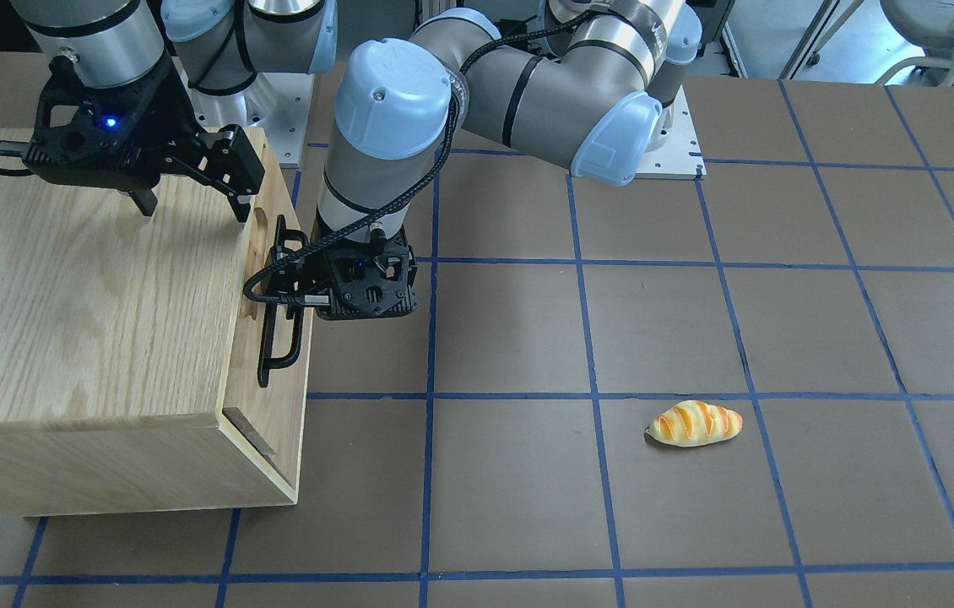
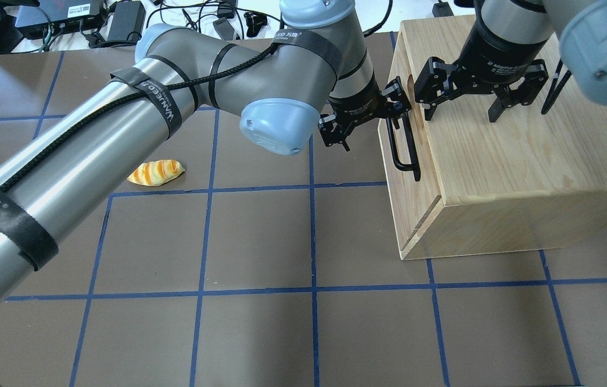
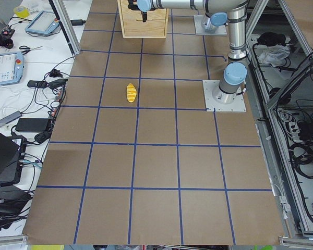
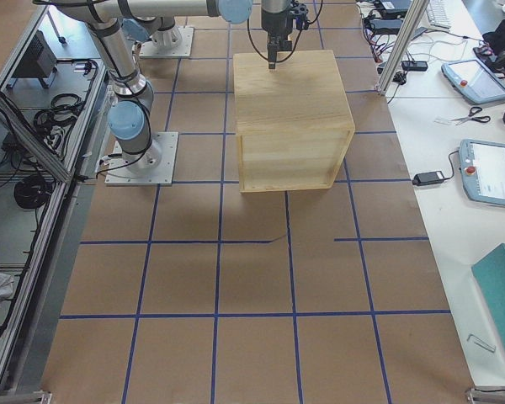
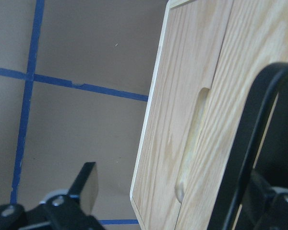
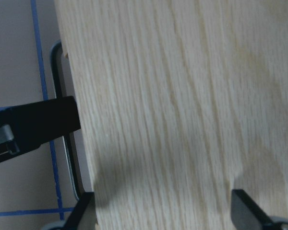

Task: Open upper drawer

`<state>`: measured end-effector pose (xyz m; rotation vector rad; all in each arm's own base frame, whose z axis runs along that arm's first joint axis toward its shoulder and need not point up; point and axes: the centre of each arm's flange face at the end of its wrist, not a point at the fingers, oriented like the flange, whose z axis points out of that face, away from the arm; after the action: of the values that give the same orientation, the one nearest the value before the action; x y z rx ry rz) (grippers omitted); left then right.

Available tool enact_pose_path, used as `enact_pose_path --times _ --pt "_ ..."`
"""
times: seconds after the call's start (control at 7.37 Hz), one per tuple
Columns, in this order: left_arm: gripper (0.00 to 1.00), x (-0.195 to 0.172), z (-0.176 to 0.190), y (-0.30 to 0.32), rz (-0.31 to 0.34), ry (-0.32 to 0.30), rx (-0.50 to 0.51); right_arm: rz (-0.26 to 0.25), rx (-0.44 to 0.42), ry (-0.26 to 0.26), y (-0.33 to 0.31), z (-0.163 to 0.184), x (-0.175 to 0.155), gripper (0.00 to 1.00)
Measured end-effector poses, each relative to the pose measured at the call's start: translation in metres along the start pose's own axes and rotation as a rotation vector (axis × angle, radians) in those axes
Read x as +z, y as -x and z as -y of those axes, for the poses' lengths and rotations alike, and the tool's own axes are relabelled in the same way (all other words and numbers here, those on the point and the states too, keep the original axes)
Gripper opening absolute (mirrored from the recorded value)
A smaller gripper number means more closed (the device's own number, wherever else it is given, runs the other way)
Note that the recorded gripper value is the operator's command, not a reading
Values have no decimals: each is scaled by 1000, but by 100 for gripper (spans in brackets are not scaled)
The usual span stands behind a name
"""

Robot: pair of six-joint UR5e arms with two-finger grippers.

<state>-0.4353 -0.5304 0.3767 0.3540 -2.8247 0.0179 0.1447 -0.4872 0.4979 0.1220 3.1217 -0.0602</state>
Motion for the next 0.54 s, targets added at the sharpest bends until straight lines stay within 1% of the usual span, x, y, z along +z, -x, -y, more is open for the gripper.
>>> enact_pose_path --times 0.27,0.54 --pt "100 -8 -1 2 11 -5 -1 0 0 0 0 0 0 100" --pt "100 -9 0 5 28 -10 -3 1 0 1 0 0 0 100"
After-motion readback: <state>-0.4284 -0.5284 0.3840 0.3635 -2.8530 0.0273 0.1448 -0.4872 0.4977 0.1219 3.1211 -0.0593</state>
